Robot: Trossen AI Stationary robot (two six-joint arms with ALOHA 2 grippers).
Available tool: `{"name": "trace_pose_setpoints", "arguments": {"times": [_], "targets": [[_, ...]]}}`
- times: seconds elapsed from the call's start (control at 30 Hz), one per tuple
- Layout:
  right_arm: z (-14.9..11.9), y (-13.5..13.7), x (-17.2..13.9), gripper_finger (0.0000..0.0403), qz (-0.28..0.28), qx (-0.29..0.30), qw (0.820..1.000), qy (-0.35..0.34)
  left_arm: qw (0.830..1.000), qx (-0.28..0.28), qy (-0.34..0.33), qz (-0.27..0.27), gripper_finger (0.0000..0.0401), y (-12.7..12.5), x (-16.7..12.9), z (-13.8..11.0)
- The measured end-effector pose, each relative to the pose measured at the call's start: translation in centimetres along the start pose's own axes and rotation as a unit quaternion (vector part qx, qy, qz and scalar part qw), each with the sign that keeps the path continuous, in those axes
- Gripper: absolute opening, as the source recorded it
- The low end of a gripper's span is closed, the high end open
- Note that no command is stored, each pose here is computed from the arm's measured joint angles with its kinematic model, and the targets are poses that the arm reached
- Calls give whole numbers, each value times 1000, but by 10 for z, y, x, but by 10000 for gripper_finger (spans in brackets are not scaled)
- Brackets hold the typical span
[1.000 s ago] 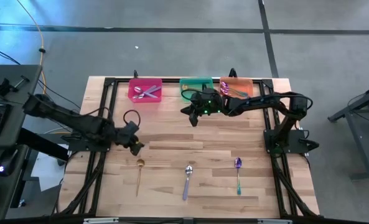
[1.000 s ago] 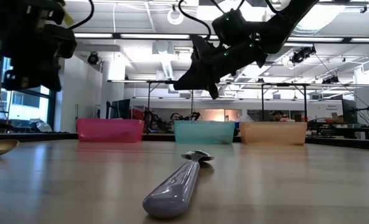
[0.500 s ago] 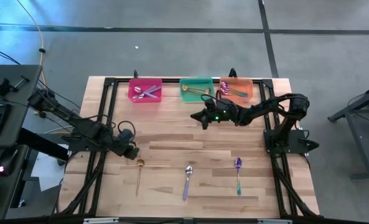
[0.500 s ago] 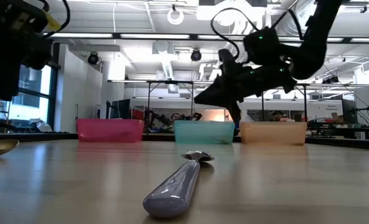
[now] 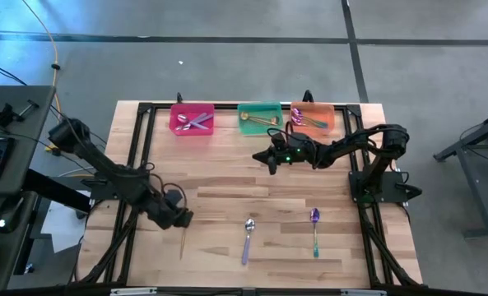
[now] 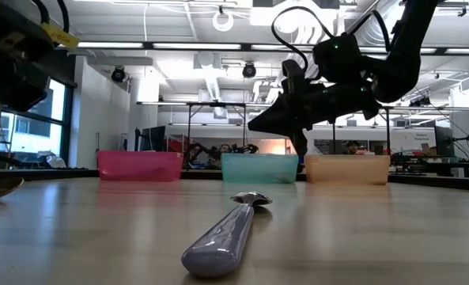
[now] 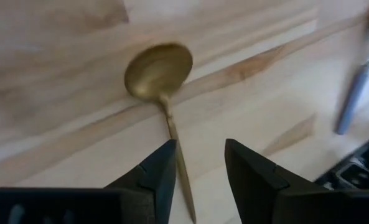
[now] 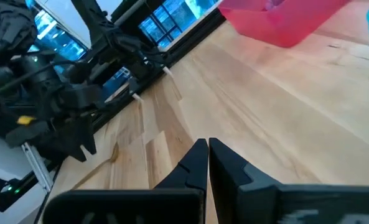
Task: Sort silverware by color (type)
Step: Put the gold spoon into the green bin
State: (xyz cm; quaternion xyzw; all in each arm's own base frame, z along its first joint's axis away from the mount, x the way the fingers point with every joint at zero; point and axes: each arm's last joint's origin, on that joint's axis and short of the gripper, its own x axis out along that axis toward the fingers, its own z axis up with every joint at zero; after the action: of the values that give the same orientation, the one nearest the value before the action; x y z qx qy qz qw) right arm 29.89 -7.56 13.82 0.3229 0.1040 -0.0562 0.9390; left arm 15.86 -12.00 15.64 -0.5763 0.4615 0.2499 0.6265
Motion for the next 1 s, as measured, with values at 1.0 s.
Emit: {"name": "trace_pose_setpoints", "arguments": {"times": [1.0], "targets": [[3, -3, -1, 0, 25, -12, 1000, 13, 994, 7, -68, 90, 5, -8, 28, -7]]}}
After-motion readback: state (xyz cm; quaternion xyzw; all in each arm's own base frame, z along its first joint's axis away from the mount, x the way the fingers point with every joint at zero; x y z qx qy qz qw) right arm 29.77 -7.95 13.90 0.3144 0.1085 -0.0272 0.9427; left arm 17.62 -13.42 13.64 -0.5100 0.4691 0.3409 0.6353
